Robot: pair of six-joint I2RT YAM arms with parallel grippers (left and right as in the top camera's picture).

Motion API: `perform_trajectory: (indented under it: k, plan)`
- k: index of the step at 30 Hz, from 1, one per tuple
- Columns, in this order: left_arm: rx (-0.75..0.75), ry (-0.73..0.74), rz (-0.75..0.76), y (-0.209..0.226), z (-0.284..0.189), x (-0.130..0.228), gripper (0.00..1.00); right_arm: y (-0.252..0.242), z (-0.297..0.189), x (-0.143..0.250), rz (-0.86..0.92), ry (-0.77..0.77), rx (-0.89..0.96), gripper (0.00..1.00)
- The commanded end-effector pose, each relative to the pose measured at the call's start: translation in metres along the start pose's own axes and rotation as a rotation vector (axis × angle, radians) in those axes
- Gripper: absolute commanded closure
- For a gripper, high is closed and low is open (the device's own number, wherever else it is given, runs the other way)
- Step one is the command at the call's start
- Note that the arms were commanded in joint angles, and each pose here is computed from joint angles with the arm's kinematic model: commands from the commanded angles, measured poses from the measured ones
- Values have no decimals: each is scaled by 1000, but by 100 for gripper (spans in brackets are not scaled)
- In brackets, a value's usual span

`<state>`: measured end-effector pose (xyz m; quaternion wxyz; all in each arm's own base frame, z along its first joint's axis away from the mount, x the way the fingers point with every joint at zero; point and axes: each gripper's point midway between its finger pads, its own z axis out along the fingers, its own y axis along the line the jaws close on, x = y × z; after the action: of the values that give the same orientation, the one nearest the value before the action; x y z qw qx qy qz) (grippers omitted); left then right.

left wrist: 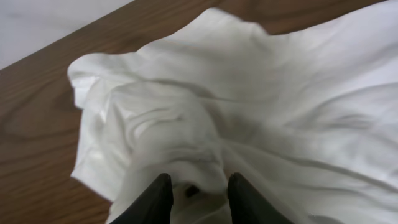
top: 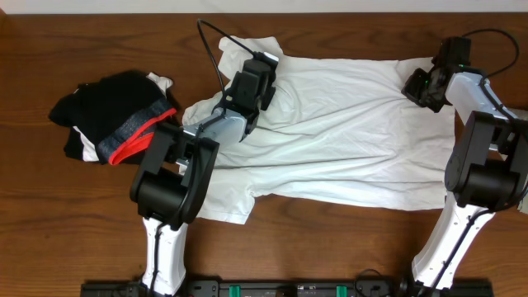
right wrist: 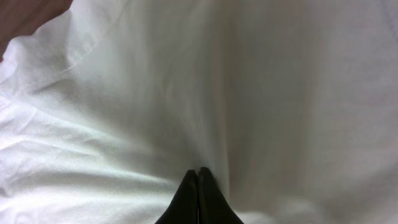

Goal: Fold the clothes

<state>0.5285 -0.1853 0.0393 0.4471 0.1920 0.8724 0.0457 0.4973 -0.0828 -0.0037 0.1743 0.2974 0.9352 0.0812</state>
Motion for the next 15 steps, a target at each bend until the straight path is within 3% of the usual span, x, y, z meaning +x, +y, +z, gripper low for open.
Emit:
perform_trajectory:
  k: [1,5,7,15]
  plan:
    - [-51,14,-17,24,6,4,69,-27,32,47,-3,144,84,98]
    - [-68,36,-31,37,7,10,81,-27,32,48,-3,148,85,98]
    - [-96,56,-38,47,7,15,94,-28,32,49,-3,152,87,98]
    - [-252,79,-76,102,-13,9,94,-29,32,50,-6,158,90,98]
